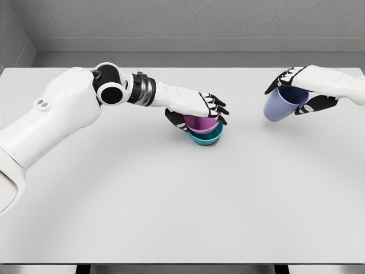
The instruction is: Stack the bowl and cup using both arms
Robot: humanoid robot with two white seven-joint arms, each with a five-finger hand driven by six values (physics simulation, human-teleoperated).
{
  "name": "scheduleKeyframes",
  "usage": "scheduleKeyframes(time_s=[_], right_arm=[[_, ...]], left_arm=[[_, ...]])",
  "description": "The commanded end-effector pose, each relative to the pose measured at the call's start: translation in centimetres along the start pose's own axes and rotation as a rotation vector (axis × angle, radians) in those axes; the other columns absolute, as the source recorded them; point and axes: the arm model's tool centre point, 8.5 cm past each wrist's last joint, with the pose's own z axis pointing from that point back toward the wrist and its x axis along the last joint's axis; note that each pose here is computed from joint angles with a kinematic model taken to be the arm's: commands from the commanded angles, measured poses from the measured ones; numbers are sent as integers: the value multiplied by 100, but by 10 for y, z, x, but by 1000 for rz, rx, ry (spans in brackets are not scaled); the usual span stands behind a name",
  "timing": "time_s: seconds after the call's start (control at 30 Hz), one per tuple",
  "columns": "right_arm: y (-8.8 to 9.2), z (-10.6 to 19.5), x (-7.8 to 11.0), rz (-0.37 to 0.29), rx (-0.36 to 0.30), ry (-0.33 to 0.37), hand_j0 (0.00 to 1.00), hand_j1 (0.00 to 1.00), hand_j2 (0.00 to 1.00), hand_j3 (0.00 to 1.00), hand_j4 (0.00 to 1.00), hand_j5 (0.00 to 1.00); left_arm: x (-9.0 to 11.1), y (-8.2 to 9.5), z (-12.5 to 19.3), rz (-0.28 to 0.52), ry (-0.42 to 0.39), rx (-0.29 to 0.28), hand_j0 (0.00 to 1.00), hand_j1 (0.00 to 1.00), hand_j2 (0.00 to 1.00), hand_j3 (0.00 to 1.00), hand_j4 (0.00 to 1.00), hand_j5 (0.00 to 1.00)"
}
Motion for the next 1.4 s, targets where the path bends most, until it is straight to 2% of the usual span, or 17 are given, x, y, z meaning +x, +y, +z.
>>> scheduleKeyframes(time_s=[0.0,0.07,0.1,0.13,0.2,0.23,0.27,0.57,0.63,0.7,0.77,1.03,1.13,1.2,1.27,1.3,1.37], right_arm=[[-1,1,0,-6,-5,1,73,73,73,73,73,73],[-1,1,0,-6,-5,1,73,73,73,73,73,73],[-1,0,0,-6,-5,-1,73,73,73,73,73,73],[-1,1,0,-6,-5,1,73,73,73,73,73,73],[-1,1,0,-6,-5,1,73,73,73,73,73,73],[-1,1,0,-6,-5,1,73,73,73,73,73,73],[-1,0,0,-6,-5,-1,73,73,73,73,73,73],[-1,0,0,-5,-6,-1,73,73,73,73,73,73],[-2,0,0,-4,-7,-2,73,73,73,73,73,73],[-4,-1,2,1,-9,-6,73,73,73,73,73,73],[-5,-2,6,8,-10,-17,73,73,73,73,73,73],[-5,-2,6,8,-10,-17,73,73,73,73,73,73],[-5,-2,5,9,-10,-16,73,73,73,73,73,73],[-5,-2,6,9,-10,-17,73,73,73,73,73,73],[-7,-2,6,11,-13,-19,73,73,73,73,73,73],[-7,-3,7,12,-13,-20,73,73,73,73,73,73],[-9,-4,10,19,-16,-29,73,73,73,73,73,73]], left_arm=[[0,1,1,9,-1,6,100,100,100,100,100,100],[1,2,0,7,-3,7,100,100,100,100,100,100],[1,1,0,9,-4,8,96,96,96,96,96,96],[1,2,0,9,-6,10,88,88,88,88,88,88],[1,3,1,8,-6,11,84,84,84,84,84,84],[1,3,0,7,-6,11,89,89,89,89,89,89],[0,1,0,8,-2,7,100,100,100,100,100,100],[0,5,2,4,-1,12,100,100,100,100,100,100],[0,5,2,4,-1,12,86,86,86,86,86,86],[0,3,1,5,0,11,85,85,85,85,85,85],[0,4,1,5,1,11,100,100,100,100,100,100],[2,10,2,-2,-8,26,100,100,100,100,100,100],[8,20,5,-13,-24,68,100,100,100,100,100,100],[19,42,14,-49,-48,136,100,100,100,100,100,100],[25,51,20,-68,-59,166,100,100,100,100,100,100],[24,59,28,-72,-54,205,100,100,100,100,100,100],[24,63,43,-76,-46,251,100,100,100,100,100,100]])
